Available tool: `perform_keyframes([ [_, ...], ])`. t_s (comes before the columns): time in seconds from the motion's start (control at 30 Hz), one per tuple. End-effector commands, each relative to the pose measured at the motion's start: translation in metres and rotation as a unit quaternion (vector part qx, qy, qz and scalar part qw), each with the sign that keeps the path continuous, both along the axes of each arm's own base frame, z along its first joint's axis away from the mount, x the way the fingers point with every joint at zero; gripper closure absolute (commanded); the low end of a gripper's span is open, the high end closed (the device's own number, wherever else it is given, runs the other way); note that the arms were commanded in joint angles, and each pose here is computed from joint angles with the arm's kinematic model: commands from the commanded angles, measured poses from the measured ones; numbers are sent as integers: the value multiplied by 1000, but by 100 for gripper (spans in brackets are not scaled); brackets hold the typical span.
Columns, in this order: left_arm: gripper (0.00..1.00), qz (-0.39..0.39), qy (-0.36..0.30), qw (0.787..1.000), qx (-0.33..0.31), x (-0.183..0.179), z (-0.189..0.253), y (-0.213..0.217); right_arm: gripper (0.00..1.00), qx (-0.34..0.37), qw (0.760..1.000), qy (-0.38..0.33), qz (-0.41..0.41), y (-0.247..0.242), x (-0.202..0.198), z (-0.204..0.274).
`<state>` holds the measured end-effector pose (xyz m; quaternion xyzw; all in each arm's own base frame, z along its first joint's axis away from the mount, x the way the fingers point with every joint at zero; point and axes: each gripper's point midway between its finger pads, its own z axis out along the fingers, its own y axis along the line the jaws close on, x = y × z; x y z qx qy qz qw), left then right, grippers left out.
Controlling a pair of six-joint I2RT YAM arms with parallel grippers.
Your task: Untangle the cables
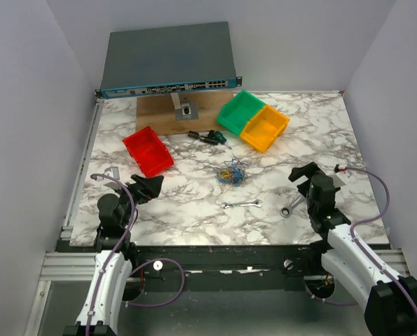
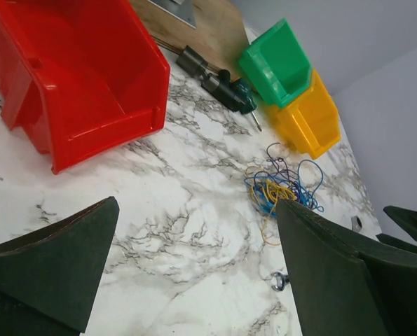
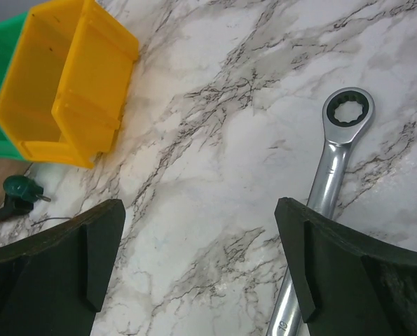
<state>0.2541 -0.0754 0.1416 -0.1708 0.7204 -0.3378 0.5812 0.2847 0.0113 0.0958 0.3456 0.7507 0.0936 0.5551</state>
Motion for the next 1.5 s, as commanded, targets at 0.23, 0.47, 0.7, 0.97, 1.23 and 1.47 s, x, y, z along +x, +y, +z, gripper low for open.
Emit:
perform_keyframes([
  [0.23, 1, -145, -58, 985, 75, -10, 26, -66, 0, -3, 1000, -12, -3, -1, 4, 11],
  [0.47, 2, -244, -65, 961, 111, -23, 26, -120, 0, -13, 986, -70, 147, 43, 7, 28],
  [0.7, 3, -300, 24, 940, 164, -10, 23, -171, 15, 3, 938, -93, 334, 108, 3, 33],
  [0.97, 8, -322, 86, 925, 182, 20, 4, -206, 23, -24, 895, -42, 443, 173, 3, 11],
  [1.23, 16, -327, 129, 912, 210, 41, -14, -228, 40, -37, 896, -10, 443, 186, 16, -3],
  [1.47, 23, -313, 151, 913, 213, 51, -39, -231, 45, -15, 889, 27, 458, 207, 40, -20],
])
